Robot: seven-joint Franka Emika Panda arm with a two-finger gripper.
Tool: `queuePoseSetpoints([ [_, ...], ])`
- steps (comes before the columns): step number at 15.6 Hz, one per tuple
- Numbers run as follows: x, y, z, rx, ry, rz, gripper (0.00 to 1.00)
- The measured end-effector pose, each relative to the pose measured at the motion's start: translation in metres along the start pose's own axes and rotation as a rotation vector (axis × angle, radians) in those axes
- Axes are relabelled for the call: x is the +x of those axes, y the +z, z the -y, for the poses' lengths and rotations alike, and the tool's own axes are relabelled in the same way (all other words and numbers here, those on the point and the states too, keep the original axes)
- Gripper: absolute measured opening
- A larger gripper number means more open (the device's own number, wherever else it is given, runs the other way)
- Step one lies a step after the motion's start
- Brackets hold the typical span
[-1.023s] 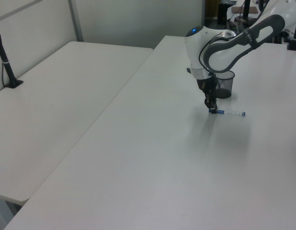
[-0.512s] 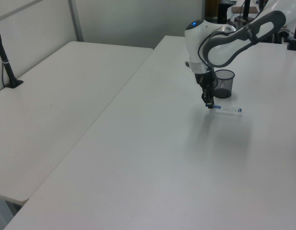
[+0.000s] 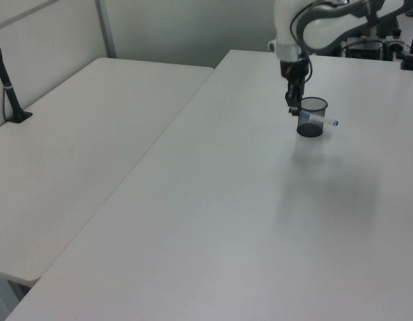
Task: Insert the marker
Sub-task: 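Lift the marker and carry it over the black mesh cup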
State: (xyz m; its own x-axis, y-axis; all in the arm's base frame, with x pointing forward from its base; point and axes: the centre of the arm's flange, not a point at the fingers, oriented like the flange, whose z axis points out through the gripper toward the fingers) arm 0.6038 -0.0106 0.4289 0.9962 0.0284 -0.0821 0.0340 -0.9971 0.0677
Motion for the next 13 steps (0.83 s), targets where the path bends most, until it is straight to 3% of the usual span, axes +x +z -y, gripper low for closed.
queuePoseSetpoints([
  [4, -0.016, -0.042, -0.032, 0.017, 0.059, -0.066, 0.17],
  [13, -0.021, -0.072, -0.071, 0.014, 0.127, -0.195, 0.17],
])
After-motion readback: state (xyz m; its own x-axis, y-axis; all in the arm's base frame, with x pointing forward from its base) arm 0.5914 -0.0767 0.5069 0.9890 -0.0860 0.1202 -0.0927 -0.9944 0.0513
